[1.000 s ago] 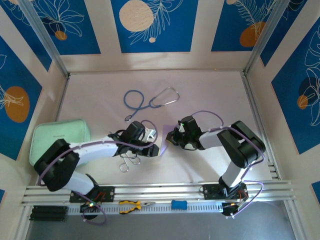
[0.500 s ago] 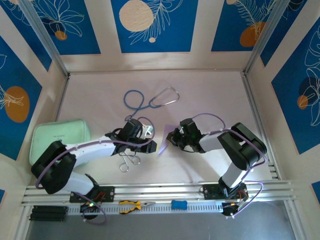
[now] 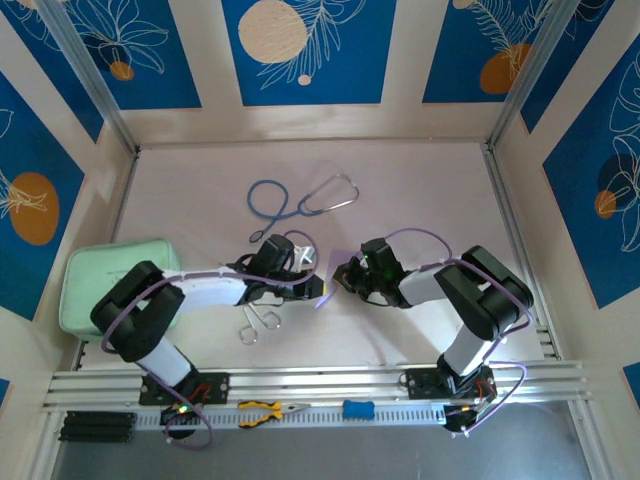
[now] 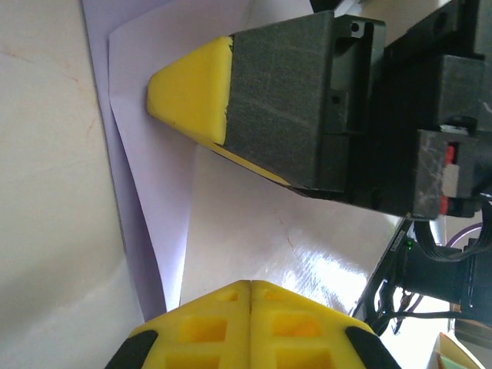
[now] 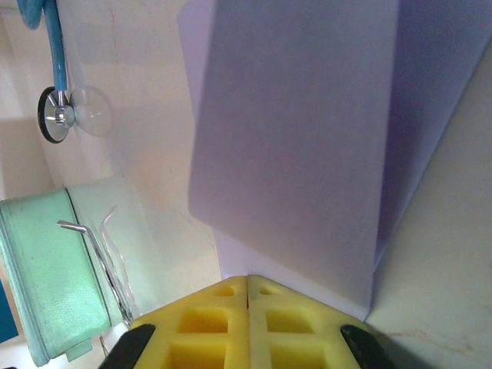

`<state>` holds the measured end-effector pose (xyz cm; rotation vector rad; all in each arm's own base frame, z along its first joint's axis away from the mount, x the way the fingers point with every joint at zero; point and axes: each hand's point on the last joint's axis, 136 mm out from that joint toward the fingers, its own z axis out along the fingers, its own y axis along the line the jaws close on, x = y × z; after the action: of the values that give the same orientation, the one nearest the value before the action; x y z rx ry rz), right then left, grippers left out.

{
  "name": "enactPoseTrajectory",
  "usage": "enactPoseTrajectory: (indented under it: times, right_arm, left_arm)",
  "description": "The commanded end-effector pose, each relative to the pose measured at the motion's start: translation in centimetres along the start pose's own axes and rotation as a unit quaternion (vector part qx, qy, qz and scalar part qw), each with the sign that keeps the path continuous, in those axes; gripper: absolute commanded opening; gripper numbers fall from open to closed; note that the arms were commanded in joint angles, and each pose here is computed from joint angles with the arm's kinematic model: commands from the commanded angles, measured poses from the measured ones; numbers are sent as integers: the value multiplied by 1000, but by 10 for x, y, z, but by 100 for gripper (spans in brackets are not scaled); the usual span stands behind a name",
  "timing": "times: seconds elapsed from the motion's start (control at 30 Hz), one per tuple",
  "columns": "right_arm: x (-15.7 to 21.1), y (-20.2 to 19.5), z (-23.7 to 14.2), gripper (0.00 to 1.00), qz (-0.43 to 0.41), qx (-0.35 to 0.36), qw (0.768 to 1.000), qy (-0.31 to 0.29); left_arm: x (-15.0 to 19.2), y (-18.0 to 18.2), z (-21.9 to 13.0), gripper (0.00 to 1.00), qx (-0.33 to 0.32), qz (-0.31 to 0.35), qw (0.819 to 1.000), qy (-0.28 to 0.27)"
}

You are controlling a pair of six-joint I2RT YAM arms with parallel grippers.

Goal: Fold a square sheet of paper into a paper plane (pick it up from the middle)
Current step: Fold the wing for the fifth time at the center of the table.

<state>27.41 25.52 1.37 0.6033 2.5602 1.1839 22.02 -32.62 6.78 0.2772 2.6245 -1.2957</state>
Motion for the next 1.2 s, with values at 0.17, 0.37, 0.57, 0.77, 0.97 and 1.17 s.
enactPoseTrajectory:
  times: [0.17, 0.37, 0.57, 0.77, 0.97, 1.17]
  right_arm:
    - [26, -79, -6, 6, 33, 133, 990, 27]
    - [26, -79, -5, 6, 30, 135, 990, 30]
    - [28, -81, -5, 6, 27, 140, 989, 32]
    - [28, -86, -5, 5, 29, 148, 988, 33]
    - [29, -87, -3, 5, 30, 150, 988, 35]
    - [29, -85, -4, 5, 20, 146, 988, 38]
  left_arm:
    - [-11, -8, 16, 4, 23, -11, 1000, 5]
    - [-2, -2, 28, 4, 36, -34, 998, 33]
    - [22, 18, 33, 2, 14, -81, 994, 72]
    - [49, 33, 35, 1, -11, -102, 989, 109]
    - [62, 41, 33, 0, -30, -105, 985, 130]
    - [67, 40, 26, 0, -30, -92, 988, 124]
